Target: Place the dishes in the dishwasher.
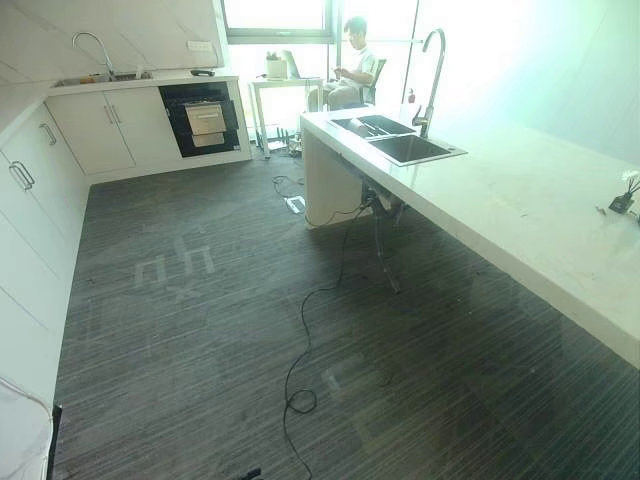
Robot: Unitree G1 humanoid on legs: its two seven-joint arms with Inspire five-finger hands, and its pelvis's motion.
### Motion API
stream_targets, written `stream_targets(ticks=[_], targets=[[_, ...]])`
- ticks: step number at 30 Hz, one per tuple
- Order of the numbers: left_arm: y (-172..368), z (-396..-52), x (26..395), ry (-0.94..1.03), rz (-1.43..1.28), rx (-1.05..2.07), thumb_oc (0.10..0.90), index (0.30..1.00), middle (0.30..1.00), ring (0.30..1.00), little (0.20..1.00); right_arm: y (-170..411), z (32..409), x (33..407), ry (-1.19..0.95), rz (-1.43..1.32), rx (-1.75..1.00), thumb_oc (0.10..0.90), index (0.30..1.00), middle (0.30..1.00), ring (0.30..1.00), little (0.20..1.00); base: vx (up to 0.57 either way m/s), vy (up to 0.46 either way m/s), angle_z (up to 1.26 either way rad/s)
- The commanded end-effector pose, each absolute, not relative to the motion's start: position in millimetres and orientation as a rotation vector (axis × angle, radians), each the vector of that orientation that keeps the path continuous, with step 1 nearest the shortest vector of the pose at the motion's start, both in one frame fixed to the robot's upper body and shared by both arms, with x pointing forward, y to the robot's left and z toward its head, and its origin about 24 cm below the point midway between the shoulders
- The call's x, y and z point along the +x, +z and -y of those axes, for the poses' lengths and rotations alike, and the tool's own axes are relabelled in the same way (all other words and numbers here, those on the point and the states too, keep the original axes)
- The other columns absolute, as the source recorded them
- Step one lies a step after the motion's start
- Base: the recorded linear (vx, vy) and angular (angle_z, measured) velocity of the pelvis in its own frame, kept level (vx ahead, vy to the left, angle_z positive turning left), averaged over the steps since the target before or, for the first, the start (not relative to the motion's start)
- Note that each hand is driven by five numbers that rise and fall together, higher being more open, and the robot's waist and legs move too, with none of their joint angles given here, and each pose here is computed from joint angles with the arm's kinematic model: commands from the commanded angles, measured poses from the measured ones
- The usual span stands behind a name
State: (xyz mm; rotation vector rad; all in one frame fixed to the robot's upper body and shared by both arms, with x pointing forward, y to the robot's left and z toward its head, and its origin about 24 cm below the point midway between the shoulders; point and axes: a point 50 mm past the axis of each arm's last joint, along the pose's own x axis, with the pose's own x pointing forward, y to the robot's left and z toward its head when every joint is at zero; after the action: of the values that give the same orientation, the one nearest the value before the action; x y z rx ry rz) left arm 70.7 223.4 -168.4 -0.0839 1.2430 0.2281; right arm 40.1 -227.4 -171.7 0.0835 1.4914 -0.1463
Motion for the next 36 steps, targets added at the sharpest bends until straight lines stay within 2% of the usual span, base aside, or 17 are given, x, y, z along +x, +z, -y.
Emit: stream_targets(ticks=[1, 17, 27, 36], targets=[[-168, -208, 83, 0.223, -1.182, -0.132, 0.800, 0.900, 0.900, 0.900, 0.900, -175, 200, 50, -0.046, -1.478, 0.164, 0.800, 0.900, 0.900, 0.900, 0.900, 0.00, 0.000, 0.00], [-169, -210, 79, 0.251, -1.214, -0.154, 0.800, 0.900, 0.900, 0.900, 0.900, -176, 201, 45, -0.064, -1.481, 0.170, 0.800, 0.900, 0.900, 0.900, 0.900, 0.01, -0.040, 0.05], [-167, -208, 90, 0.338, -1.140, -0.294, 0.800, 0.900, 0.900, 0.900, 0.900, -173, 205, 63, -0.022, -1.419, 0.106, 0.800, 0.900, 0.900, 0.900, 0.900, 0.10, -0.145, 0.02], [-171, -193, 82, 0.257, -1.159, -0.256, 0.800, 0.900, 0.900, 0.900, 0.900, -168, 235, 61, -0.157, -1.397, 0.041, 0.800, 0.900, 0.900, 0.900, 0.900, 0.29, 0.235, 0.07]])
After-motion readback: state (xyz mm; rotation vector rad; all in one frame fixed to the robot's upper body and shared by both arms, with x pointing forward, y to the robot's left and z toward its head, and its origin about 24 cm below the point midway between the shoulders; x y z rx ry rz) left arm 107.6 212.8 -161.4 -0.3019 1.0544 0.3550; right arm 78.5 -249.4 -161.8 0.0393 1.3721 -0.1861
